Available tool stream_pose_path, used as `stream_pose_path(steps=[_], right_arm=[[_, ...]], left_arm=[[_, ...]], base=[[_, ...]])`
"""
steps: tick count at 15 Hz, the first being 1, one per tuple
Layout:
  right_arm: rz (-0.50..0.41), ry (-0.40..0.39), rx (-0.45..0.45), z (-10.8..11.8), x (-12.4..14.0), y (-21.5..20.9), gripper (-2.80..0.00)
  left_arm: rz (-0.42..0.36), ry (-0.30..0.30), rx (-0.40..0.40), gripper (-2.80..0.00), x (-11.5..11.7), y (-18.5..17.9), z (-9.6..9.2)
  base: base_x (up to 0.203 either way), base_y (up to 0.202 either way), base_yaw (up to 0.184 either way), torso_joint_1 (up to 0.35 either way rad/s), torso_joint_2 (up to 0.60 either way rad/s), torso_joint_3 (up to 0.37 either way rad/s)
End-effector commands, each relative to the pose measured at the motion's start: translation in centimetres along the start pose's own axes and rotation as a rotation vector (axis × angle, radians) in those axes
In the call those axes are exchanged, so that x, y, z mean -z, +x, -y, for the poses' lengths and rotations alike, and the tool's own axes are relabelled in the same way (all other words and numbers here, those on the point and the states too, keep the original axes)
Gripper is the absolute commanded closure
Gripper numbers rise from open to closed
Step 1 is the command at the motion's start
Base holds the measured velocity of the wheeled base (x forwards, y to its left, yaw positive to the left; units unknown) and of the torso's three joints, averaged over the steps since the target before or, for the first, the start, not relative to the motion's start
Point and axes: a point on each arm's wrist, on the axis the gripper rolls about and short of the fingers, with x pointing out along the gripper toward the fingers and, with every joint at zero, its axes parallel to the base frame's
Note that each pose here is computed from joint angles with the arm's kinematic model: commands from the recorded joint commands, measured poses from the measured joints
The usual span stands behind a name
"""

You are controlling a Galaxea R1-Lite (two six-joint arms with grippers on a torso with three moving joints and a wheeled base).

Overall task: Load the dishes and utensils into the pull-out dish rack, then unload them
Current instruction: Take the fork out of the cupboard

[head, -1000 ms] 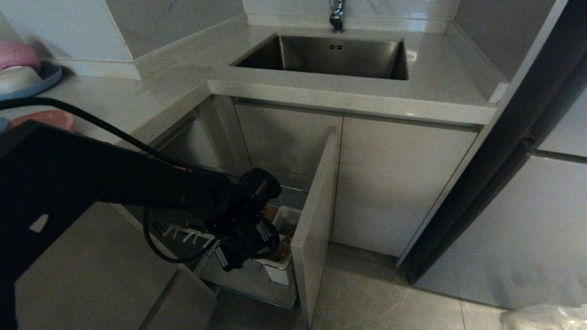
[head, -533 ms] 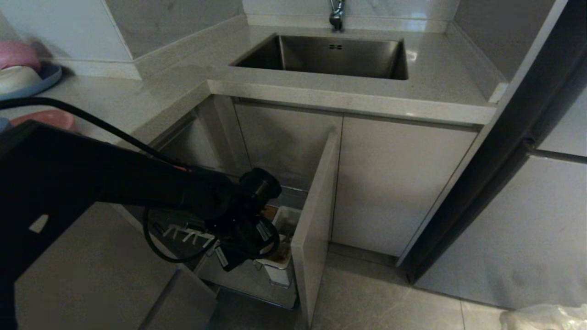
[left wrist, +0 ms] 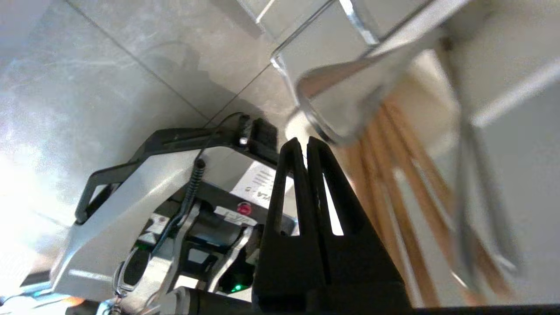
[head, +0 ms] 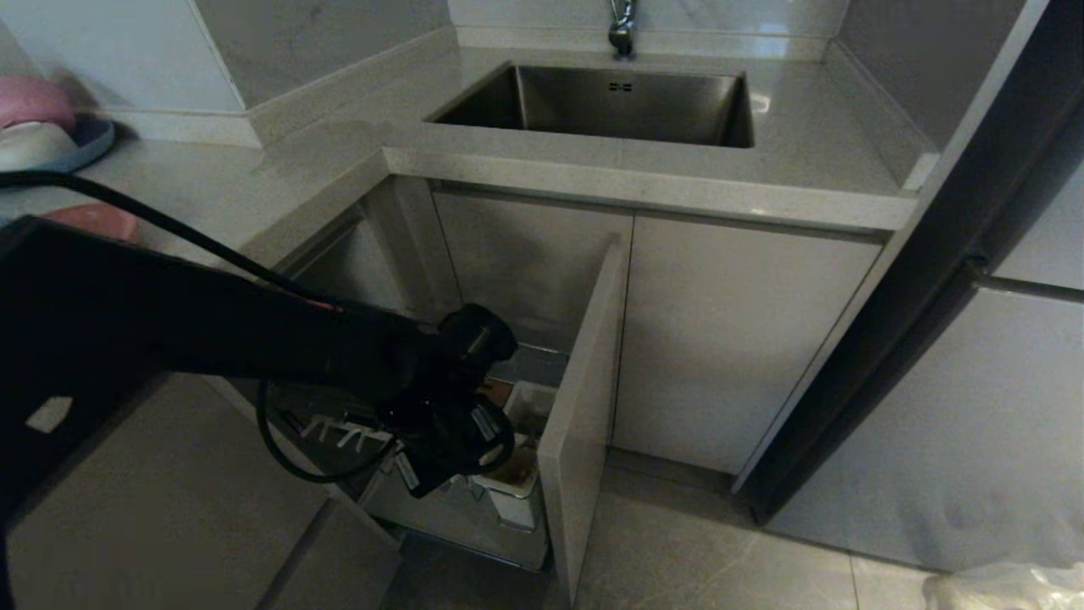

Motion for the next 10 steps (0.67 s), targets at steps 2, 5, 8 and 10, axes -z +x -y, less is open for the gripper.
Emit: stream_pose_path(steps=[2,5,8,10], right_arm=[[-0.001,0.000,-0.001,0.0,0.0,0.0,0.00],[-0.001,0.000,-0.001,0.0,0.0,0.0,0.00],[-0.001,0.000,-0.001,0.0,0.0,0.0,0.00],[-0.001,0.000,-0.001,0.0,0.0,0.0,0.00]], left_arm=[[0.041,-0.023,0.067,0.00,-0.6,-3.2,-0.3],[0.060,-0.031,0.096,0.00,-0.9,-4.9,-0.7],[0.067,-0.062,0.103,-2.80,-1.1,-5.1,-0.7],[0.070,-0.100,0.107,-2.80,-1.2,-5.2,-0.6]], base=[[0.000,0.000,0.000,0.000,0.00,0.000],[0.000,0.000,0.000,0.000,0.00,0.000],[0.000,0.000,0.000,0.000,0.00,0.000],[0.000,0.000,0.000,0.000,0.00,0.000]])
